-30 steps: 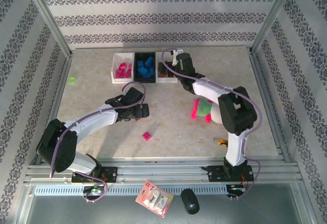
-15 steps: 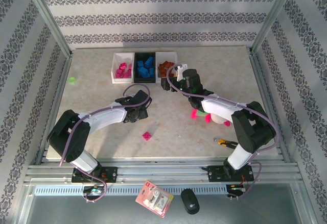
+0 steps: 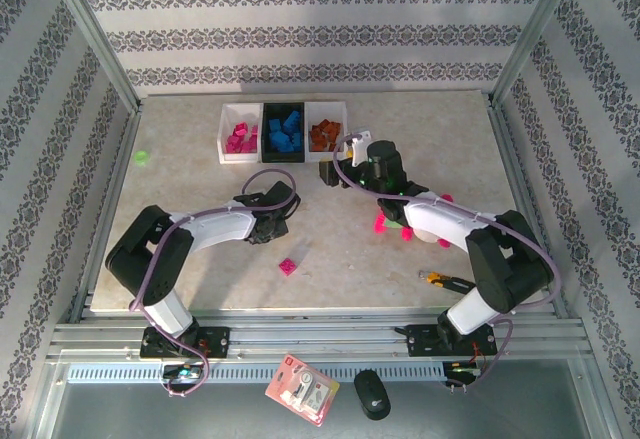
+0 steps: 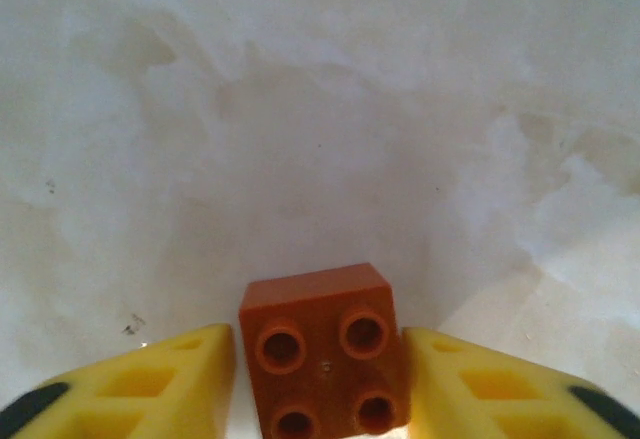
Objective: Sort the legos into containers by color
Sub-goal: Pick up the lego from the center of the table.
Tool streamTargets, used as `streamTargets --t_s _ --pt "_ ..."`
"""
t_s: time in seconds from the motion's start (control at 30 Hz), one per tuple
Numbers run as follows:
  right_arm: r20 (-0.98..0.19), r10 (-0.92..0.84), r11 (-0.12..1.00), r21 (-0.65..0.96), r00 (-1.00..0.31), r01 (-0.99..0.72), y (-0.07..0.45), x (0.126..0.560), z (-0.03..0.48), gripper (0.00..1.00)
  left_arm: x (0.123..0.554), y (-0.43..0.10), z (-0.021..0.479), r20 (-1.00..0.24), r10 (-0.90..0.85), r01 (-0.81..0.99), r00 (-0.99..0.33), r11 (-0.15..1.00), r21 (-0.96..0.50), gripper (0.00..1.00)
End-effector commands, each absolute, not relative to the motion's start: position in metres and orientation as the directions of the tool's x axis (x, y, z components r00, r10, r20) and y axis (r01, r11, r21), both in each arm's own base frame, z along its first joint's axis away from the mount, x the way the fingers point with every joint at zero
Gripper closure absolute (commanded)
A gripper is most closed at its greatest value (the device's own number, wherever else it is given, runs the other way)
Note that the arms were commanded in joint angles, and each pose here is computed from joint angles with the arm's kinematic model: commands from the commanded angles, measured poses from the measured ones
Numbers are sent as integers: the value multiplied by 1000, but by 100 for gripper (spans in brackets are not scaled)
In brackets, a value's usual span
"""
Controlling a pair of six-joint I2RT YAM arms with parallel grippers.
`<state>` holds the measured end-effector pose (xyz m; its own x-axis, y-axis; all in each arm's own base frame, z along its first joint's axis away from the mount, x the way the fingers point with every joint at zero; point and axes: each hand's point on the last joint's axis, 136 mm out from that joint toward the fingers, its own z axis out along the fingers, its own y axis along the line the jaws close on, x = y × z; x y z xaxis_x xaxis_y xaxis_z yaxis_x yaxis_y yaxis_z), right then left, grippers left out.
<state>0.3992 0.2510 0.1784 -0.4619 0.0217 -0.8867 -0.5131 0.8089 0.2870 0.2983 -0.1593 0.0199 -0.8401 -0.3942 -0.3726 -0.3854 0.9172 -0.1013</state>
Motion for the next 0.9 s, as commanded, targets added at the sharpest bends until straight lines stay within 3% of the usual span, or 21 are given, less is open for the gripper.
streamTargets --t_s 0.0,0.3,0.87 --pt "-905 7 777 272 -424 -568 249 388 194 17 299 -163 17 -376 -395 -383 -838 917 -112 64" --pt "-915 -39 757 236 -403 -609 236 353 211 15 325 -189 58 -452 -254 -196 -855 965 -173 83" --pt "-904 -19 809 237 -426 -539 199 334 197 14 454 -286 163 -661 -44 101 -749 979 -180 83"
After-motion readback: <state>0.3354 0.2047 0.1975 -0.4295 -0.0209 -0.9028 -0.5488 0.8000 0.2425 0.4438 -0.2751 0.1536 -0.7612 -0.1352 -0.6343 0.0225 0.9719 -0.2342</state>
